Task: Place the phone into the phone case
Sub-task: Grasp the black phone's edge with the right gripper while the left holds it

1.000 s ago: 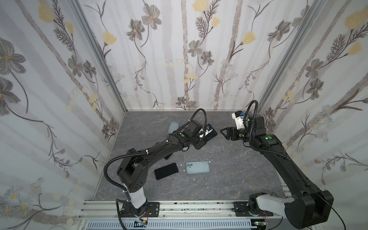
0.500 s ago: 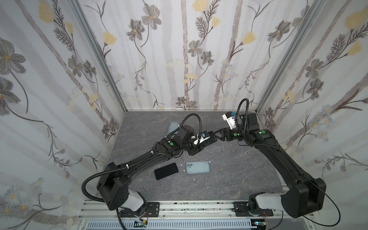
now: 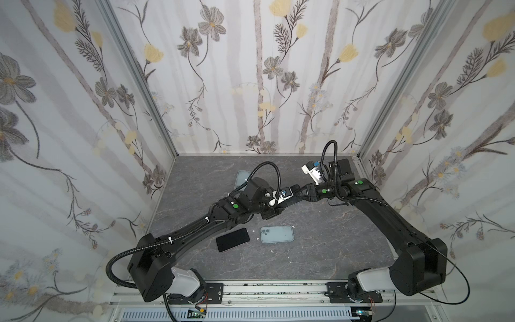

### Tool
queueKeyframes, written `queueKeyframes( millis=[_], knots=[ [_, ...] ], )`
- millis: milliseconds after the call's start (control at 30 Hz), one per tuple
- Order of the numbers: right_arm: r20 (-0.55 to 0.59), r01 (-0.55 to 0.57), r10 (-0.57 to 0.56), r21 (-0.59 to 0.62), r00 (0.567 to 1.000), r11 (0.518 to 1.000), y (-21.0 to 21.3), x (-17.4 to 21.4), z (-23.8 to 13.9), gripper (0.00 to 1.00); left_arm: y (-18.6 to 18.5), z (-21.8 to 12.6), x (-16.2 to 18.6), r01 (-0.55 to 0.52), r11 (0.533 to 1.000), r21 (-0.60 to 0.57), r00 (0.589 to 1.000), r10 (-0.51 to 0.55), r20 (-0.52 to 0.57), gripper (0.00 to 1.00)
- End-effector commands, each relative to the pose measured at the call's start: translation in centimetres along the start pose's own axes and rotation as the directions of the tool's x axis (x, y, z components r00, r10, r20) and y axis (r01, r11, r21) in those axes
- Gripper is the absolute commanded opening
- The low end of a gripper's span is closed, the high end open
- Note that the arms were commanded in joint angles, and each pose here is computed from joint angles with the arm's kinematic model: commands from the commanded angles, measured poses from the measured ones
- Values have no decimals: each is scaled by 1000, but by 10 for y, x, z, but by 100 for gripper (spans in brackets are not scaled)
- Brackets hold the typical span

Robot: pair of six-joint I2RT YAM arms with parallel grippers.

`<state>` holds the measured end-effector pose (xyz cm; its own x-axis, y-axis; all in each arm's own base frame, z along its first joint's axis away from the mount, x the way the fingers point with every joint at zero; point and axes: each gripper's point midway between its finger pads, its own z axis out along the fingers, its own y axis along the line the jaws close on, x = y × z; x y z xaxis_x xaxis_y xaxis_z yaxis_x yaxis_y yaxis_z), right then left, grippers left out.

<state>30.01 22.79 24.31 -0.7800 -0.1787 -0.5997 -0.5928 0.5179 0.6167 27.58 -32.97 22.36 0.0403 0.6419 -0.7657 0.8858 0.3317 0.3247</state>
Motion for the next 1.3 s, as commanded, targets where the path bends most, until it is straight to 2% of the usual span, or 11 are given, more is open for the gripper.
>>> queueKeyframes(
  millis=[0,233,333,467,533,600,800,967,1067,1167,1267],
  knots=[
    [-4,14,-15,-84,1000,996,16,-2,0,24,8,-5,-19,-38,998,-46,996,42,80,39],
    [-1,-2,2,-121,1000,993,23,-3,0,0,8,-11,-19,-62,996,-70,993,68,93,39],
    [1,-12,12,-124,1000,992,26,-3,-1,0,12,-15,-21,-56,993,-100,992,67,109,42],
    [24,-35,37,-94,999,995,24,-8,-5,0,20,-26,-25,-29,985,-168,986,57,159,71],
    [46,-48,51,-77,998,996,23,-12,-7,0,26,-36,-25,-8,975,-223,979,52,195,91],
    [74,-68,71,-39,995,997,19,-18,-9,0,31,-46,-24,10,962,-273,973,54,225,100],
    [157,-152,142,57,977,987,8,-27,-19,0,35,-72,-17,82,939,-334,965,9,261,100],
    [263,-247,198,168,944,954,-4,-25,-37,0,34,-86,-3,223,916,-333,949,-127,288,100],
    [352,-313,222,228,909,922,-10,-19,-53,0,33,-89,11,368,876,-313,910,-270,314,100],
    [420,-372,256,224,871,901,-11,-9,-62,0,20,-84,17,524,829,-196,827,-440,351,99],
    [451,-418,293,206,843,885,-9,4,-62,0,2,-72,27,636,767,-86,747,-584,318,96]
  ],
)
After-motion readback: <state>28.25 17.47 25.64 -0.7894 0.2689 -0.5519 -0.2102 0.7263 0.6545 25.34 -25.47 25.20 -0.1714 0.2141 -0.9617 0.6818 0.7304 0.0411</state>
